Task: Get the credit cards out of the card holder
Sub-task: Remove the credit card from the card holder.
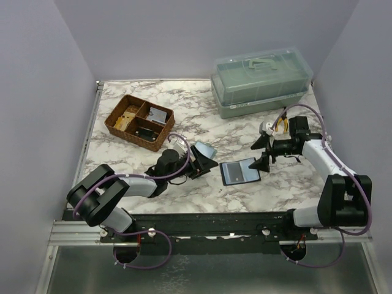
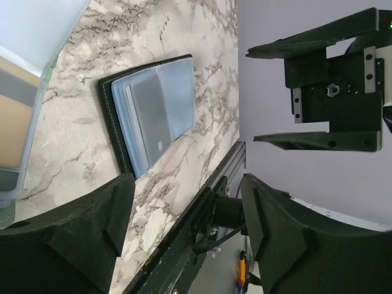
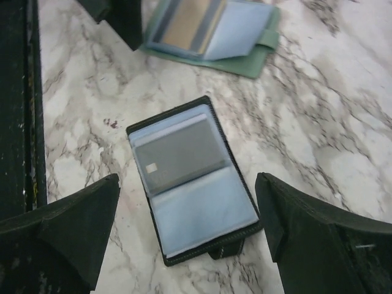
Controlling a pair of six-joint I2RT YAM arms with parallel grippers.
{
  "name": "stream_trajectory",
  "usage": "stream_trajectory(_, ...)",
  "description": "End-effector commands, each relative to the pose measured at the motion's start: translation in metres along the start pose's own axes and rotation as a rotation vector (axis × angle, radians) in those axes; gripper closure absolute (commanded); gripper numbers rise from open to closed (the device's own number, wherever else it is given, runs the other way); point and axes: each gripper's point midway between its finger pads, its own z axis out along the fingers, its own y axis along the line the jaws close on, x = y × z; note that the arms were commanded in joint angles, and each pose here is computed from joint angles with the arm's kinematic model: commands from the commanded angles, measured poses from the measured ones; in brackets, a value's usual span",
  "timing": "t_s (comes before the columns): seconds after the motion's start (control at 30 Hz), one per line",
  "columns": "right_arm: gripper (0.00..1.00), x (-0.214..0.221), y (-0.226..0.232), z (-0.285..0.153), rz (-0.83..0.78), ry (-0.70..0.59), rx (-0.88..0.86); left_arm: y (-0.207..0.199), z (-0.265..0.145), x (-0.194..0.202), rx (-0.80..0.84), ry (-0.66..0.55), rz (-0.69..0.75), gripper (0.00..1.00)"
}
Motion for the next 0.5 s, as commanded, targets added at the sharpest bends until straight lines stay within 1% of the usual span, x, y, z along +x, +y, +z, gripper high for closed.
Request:
stream_trajectory(0.0, 0.01, 0.004, 0.031, 0.023, -0.298, -0.121, -0.202, 0.005, 0.005, 0.009, -0.024, 0.032, 0.04, 0.28)
stream_trajectory(0.1, 0.01, 0.004, 0.038, 0.038, -0.315, -0.135, -0.286, 0.009, 0.007, 0.012, -0.04, 0.034, 0.032, 0.35)
stream_trajectory(0.13, 0.01, 0.005, 0.038, 0.045, -0.352, -0.131, -0.286, 0.01, 0.007, 0.012, -0.044, 0.033, 0.031, 0.38)
stream_trajectory(0.17, 0.01, 0.009, 0.04, 0.052, -0.373, -0.094, -0.279, 0.011, 0.008, 0.013, -0.048, 0.031, 0.03, 0.41)
stream_trajectory(0.23, 0.01, 0.019, 0.039, 0.072, -0.448, 0.003, -0.204, 0.014, 0.01, 0.013, -0.06, 0.031, 0.027, 0.46)
stream_trajectory(0.3, 0.01, 0.025, 0.04, 0.082, -0.479, 0.058, -0.145, 0.017, 0.012, 0.014, -0.069, 0.034, 0.022, 0.52)
stream_trajectory(0.47, 0.01, 0.04, 0.034, 0.084, -0.409, 0.134, -0.115, 0.015, 0.025, 0.018, -0.068, 0.065, 0.008, 0.64)
